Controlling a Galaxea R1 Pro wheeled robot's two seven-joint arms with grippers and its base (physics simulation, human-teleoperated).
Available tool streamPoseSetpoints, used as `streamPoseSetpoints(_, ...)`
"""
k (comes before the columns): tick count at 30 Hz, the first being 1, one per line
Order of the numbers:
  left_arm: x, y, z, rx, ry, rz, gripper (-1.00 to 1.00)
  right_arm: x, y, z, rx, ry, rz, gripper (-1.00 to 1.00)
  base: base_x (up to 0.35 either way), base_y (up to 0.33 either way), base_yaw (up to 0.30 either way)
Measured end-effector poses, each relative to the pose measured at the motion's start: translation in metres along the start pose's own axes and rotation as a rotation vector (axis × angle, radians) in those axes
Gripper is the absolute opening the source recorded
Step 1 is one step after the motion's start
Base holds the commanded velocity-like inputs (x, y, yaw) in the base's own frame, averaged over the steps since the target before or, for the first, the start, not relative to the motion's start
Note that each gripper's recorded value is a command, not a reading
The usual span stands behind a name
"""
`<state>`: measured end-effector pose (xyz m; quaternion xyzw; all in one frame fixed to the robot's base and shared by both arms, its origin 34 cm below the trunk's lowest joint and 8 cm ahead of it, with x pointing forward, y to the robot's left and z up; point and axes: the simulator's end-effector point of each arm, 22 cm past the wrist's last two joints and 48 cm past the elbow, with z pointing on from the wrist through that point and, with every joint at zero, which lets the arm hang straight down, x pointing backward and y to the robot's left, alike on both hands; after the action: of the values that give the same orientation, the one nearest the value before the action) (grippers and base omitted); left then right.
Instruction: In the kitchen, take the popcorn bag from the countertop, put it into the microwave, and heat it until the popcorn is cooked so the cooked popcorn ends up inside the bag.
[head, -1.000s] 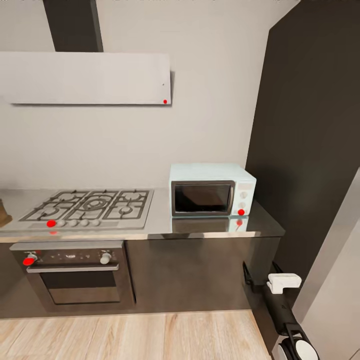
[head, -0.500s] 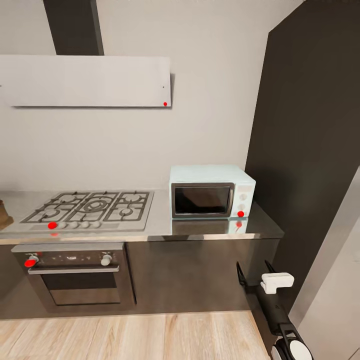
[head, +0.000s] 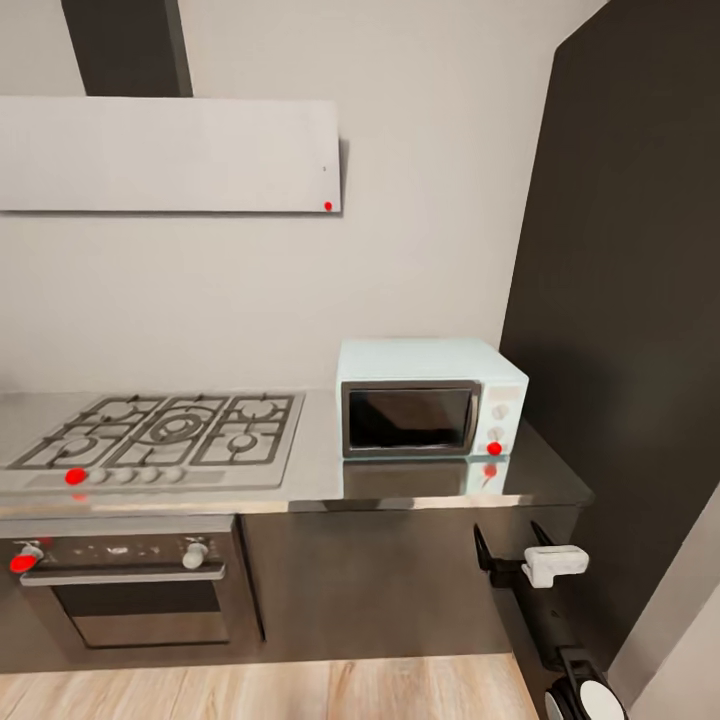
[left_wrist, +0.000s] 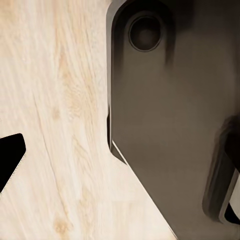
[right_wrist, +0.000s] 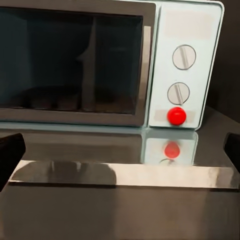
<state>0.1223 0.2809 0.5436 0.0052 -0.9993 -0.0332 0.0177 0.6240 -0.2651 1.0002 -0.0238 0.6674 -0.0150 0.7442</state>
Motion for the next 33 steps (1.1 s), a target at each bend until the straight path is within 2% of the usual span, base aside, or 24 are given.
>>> streamPoseSetpoints(9,0.0,0.001,0.0,-0.001,0.0,-0.001,1.0,0.0,-0.003,0.0,0.009,-0.001,0.0,1.0,0.343,0.0,0.0)
streamPoseSetpoints(16,0.0,-0.002,0.0,0.002,0.001,0.001,1.0,0.0,-0.013,0.0,0.03,-0.003,-0.002,1.0,0.134,0.0,0.0)
streamPoseSetpoints(33,0.0,-0.002,0.0,0.002,0.001,0.0,1.0,-0.001,-0.014,0.0,0.032,-0.004,-0.003,1.0,0.139,0.0,0.0)
